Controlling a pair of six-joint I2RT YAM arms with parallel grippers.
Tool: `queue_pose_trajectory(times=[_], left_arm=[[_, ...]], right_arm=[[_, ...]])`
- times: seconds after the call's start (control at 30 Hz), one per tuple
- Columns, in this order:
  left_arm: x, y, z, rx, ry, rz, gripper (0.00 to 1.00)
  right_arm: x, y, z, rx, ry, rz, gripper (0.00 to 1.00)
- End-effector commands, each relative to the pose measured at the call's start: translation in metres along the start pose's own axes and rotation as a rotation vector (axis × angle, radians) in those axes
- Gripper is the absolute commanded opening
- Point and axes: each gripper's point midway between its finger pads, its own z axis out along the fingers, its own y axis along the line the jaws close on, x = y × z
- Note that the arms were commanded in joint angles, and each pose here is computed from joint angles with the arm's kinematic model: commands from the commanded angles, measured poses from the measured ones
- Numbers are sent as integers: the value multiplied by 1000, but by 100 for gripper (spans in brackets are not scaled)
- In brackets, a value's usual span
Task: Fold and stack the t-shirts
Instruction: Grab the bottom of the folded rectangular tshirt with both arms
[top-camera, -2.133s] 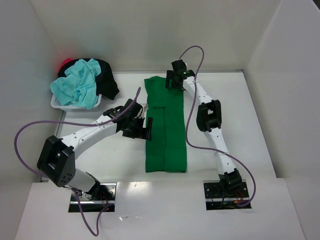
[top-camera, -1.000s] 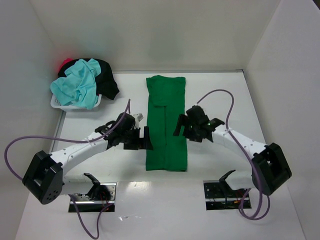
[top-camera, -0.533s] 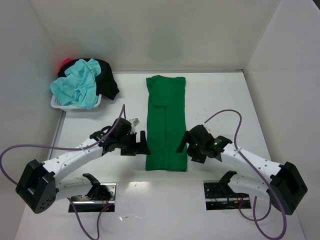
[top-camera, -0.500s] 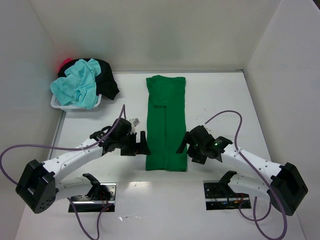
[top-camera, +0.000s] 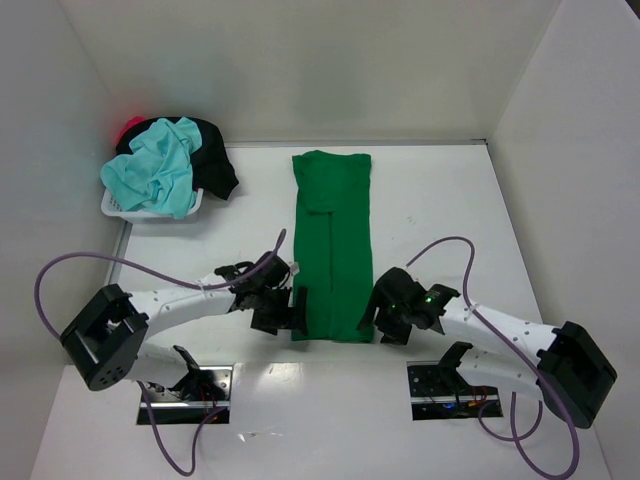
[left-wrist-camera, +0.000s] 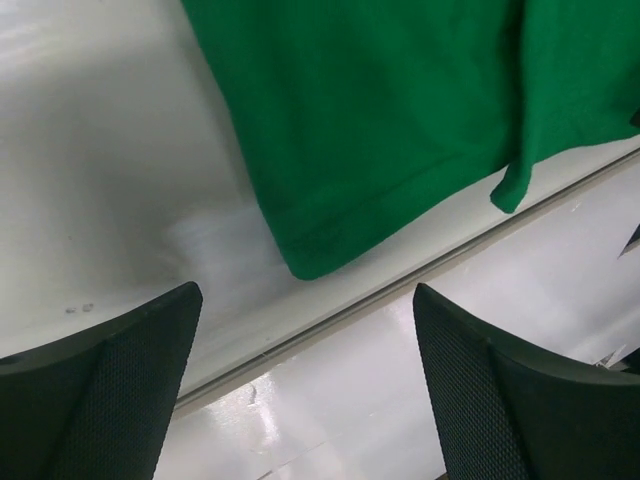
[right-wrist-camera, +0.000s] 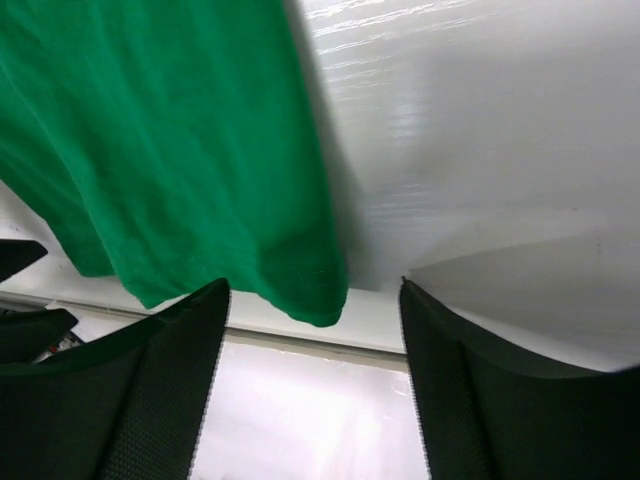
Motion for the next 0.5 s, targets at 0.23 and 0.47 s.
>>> queue_pose_trajectory(times=[0.23, 0.47], left_arm=[[-4, -4, 9, -26, -10, -51, 84], [-8, -3, 12, -37, -29, -78, 77]], right_arm=[[1, 8, 7, -29, 1, 4, 52], [2, 5, 10, -20, 4, -5, 45]])
